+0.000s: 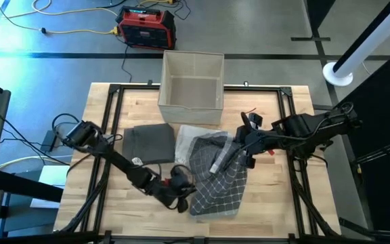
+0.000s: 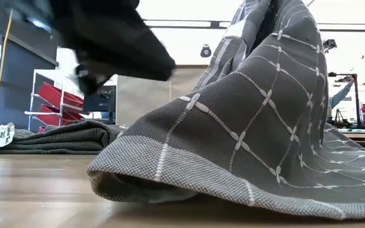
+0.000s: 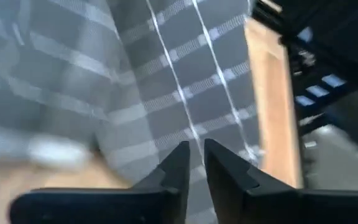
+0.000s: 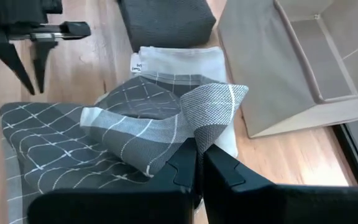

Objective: Fold towel
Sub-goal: Fold the gray squared towel

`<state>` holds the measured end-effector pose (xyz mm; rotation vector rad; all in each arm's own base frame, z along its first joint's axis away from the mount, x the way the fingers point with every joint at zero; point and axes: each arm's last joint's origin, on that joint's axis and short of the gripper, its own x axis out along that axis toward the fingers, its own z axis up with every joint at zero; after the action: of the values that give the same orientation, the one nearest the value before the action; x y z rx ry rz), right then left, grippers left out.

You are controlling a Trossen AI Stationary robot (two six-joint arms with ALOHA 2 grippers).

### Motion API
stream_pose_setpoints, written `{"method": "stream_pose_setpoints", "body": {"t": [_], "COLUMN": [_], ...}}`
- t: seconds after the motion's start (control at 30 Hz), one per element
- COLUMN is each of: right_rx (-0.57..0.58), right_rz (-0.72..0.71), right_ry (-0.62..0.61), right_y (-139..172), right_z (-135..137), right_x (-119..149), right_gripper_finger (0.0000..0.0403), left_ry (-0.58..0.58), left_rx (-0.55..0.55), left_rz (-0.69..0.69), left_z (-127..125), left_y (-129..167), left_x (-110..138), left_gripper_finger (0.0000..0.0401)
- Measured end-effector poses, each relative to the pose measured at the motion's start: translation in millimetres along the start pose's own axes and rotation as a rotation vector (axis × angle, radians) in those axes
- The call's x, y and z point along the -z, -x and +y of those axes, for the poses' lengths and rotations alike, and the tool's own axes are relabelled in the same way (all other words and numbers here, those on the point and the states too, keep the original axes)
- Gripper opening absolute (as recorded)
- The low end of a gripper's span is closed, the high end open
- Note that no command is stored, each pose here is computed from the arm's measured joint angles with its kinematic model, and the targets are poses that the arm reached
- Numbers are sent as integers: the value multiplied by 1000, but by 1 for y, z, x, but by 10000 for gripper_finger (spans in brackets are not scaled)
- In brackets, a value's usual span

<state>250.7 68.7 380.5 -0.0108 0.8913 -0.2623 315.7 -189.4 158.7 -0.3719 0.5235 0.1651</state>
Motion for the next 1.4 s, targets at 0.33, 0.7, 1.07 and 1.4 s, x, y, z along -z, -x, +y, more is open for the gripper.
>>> {"method": "stream_pose_setpoints", "body": {"t": [0.33, 0.7, 1.07, 1.4], "right_rx": [5, 10, 8, -106], "right_rz": [-3, -7, -8, 20], "right_ry": [-29, -43, -67, -69], "right_y": [0, 0, 0, 11], "right_z": [0, 0, 0, 0], "right_x": [0, 0, 0, 4], "right_gripper_finger": [0, 0, 0, 0], "left_ry": [-368, -350, -274, -74], "left_rx": [-147, -169, -206, -251], "left_rz": [120, 189, 212, 188], "left_z": [28, 39, 46, 50], "left_y": [-13, -34, -50, -53], "left_x": [-12, 6, 24, 24], "left_gripper_finger": [121, 122, 122, 14]}}
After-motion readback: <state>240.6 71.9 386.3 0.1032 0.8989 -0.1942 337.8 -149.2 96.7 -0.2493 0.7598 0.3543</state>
